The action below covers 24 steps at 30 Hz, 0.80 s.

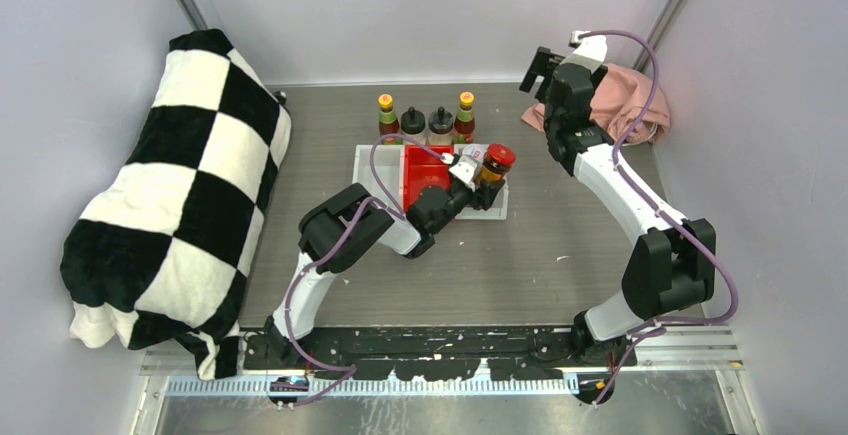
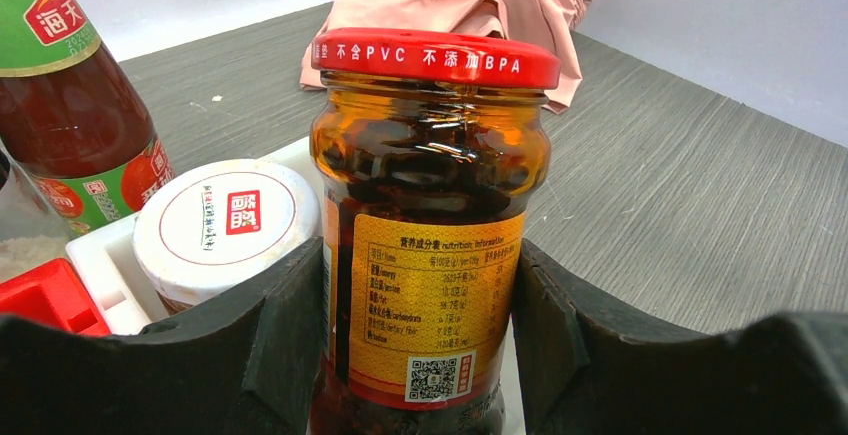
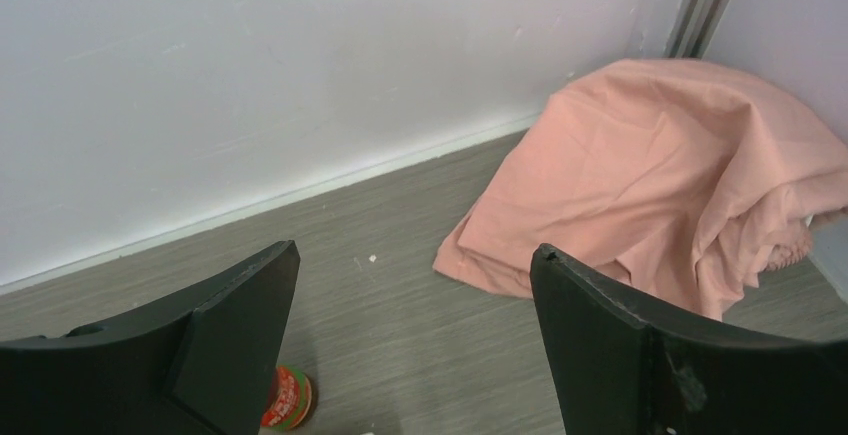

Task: Organize the condiment bottles
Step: Place the bottle in the storage box.

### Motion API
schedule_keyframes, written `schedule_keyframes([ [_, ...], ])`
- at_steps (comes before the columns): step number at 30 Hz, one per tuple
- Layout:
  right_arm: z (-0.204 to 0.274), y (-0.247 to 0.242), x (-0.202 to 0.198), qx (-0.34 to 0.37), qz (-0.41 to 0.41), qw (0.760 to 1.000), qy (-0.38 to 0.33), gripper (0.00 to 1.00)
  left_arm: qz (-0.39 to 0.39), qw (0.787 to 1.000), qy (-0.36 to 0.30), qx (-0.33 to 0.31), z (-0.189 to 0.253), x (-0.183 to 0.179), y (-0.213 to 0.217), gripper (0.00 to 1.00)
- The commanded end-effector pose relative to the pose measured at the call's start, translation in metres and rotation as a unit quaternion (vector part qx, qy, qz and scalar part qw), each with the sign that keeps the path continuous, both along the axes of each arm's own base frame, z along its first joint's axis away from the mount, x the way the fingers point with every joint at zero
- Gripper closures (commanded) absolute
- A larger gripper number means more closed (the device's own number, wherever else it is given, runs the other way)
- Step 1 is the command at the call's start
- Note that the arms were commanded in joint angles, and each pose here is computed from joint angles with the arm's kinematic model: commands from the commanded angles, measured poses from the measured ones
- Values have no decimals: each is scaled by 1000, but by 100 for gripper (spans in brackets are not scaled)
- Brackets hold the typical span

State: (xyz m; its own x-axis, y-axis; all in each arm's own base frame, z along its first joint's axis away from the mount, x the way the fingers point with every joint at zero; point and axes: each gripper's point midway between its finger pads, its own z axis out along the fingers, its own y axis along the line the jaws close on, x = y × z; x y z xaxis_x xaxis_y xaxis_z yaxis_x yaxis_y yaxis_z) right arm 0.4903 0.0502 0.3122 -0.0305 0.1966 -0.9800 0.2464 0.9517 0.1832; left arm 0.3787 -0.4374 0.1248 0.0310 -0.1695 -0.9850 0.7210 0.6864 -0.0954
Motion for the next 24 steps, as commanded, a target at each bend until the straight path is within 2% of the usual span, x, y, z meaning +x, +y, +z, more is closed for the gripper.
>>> schedule_keyframes([
  [1, -6, 6, -4, 39, 1, 999, 12, 9, 12, 998, -46, -51, 37, 4, 7, 100],
  [4, -25, 8, -10, 62, -1, 998, 27, 12, 13, 997, -48, -51, 38, 4, 7, 100],
  [7, -46, 12, -17, 72, -1, 996, 43, 20, 13, 997, -49, -51, 39, 4, 8, 100],
  [9, -59, 16, -22, 70, -4, 996, 53, 33, 15, 997, -48, -50, 37, 4, 8, 100],
  [11, -72, 17, -28, 64, -9, 996, 65, 42, 17, 998, -47, -49, 36, 5, 9, 100],
  [14, -85, 18, -33, 61, -12, 995, 79, 50, 20, 998, -46, -49, 35, 5, 10, 100],
  [16, -91, 20, -37, 61, -11, 995, 82, 64, 21, 998, -46, -49, 35, 6, 9, 100],
  [20, -96, 21, -42, 57, -14, 994, 87, 79, 23, 997, -46, -49, 35, 7, 9, 100],
  [24, -106, 24, -44, 58, -10, 993, 98, 82, 24, 997, -47, -49, 35, 7, 10, 100],
])
